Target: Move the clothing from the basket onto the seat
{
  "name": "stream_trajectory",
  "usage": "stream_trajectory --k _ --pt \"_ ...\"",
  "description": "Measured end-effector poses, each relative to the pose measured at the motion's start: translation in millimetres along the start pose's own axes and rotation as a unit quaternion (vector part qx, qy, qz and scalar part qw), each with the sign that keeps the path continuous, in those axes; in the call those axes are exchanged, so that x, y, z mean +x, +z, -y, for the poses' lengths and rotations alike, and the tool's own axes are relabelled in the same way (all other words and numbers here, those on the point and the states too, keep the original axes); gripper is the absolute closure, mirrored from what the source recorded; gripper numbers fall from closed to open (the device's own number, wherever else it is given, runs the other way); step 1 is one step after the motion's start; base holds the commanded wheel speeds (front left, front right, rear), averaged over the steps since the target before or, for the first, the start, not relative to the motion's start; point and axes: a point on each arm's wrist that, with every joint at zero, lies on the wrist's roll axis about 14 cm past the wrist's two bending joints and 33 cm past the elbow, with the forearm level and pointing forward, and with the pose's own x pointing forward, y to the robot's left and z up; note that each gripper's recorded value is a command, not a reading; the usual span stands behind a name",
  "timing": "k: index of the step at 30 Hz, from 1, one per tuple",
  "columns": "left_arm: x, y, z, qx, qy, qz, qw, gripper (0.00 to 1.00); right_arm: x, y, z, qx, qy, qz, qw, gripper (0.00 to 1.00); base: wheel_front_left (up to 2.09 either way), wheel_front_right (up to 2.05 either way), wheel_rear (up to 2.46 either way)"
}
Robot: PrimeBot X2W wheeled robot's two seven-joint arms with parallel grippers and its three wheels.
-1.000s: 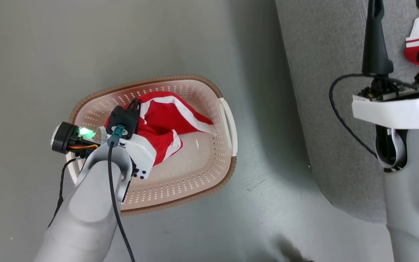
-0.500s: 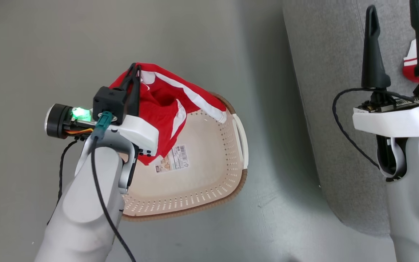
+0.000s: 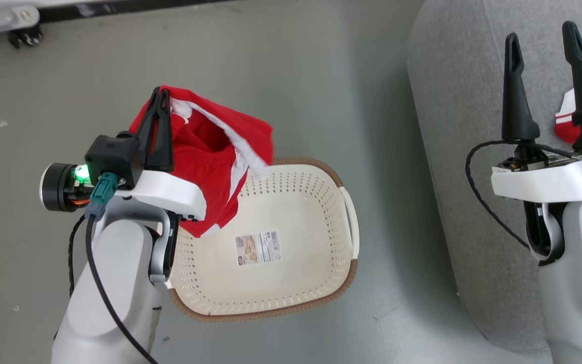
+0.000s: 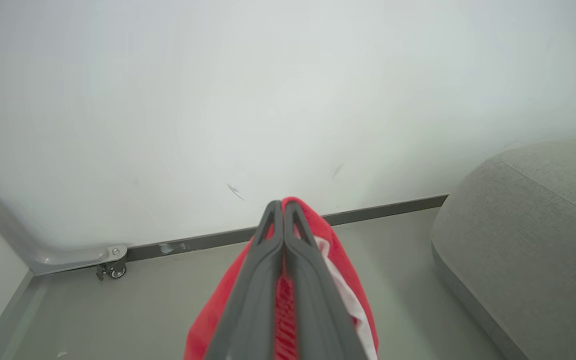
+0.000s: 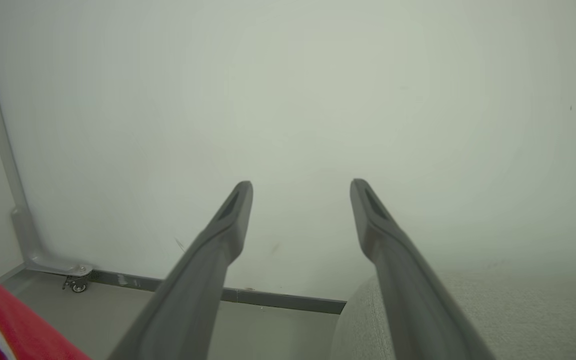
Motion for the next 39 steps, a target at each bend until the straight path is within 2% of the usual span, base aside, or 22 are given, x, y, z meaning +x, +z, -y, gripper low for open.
stream_trajectory --k 20,39 --pt "-58.3 88.0 -32.0 -0.001 0.043 0.099 0.994 1.00 -40.3 27.5 -22.2 0.019 0.024 0.007 1.000 0.00 0.00 0.00 0.00" --pt "-117.4 129.2 -38.6 0.003 0.033 0.148 0.988 1.00 -82.9 44.0 -54.1 0.031 0.066 0.010 0.997 0.00 0.00 0.00 0.00"
